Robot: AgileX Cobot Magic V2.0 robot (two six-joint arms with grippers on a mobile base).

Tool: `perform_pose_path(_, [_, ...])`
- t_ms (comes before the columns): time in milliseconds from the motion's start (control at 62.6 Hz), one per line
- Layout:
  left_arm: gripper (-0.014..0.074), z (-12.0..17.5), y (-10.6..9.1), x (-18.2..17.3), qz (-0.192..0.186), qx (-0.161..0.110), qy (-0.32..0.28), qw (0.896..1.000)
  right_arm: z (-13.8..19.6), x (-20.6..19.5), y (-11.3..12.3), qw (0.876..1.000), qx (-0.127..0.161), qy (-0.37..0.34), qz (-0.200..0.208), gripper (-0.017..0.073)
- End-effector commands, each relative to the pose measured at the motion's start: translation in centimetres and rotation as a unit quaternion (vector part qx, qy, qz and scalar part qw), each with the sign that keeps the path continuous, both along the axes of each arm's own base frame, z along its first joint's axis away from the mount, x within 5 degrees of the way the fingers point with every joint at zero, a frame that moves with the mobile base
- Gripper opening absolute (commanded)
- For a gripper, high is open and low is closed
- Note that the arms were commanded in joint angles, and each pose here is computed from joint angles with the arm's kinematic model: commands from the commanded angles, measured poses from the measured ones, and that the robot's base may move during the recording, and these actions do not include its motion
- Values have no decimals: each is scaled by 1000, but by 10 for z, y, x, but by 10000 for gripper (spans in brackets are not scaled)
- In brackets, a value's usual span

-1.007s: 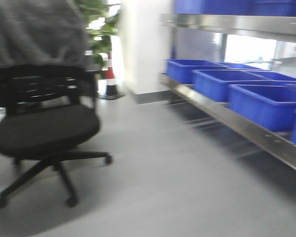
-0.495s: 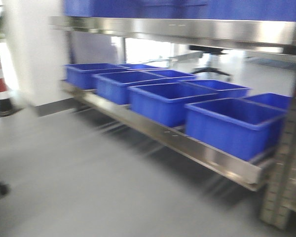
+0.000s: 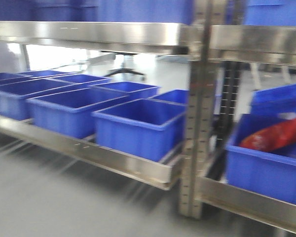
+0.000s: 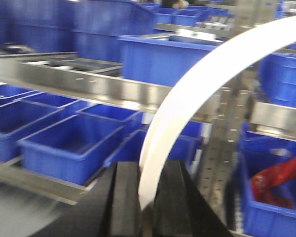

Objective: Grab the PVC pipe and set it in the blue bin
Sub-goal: 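Drive up to the shelf and bring both held pieces over a blue bin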

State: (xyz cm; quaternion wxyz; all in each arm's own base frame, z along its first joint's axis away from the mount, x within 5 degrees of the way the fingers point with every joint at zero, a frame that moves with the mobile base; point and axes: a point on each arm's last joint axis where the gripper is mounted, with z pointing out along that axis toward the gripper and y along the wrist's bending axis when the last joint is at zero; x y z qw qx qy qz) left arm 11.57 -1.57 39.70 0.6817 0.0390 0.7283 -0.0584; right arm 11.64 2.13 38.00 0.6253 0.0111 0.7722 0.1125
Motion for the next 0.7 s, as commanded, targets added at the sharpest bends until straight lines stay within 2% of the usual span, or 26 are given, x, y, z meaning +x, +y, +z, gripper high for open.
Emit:
perform_pose_path(0, [-111, 4, 0, -1, -2, -5, -18, 1000, 4, -1, 0, 1000, -5, -19, 2, -168])
perform_pose_path(687, [-111, 4, 0, -1, -2, -5, -18, 1000, 4, -1, 0, 1000, -5, -19, 2, -168])
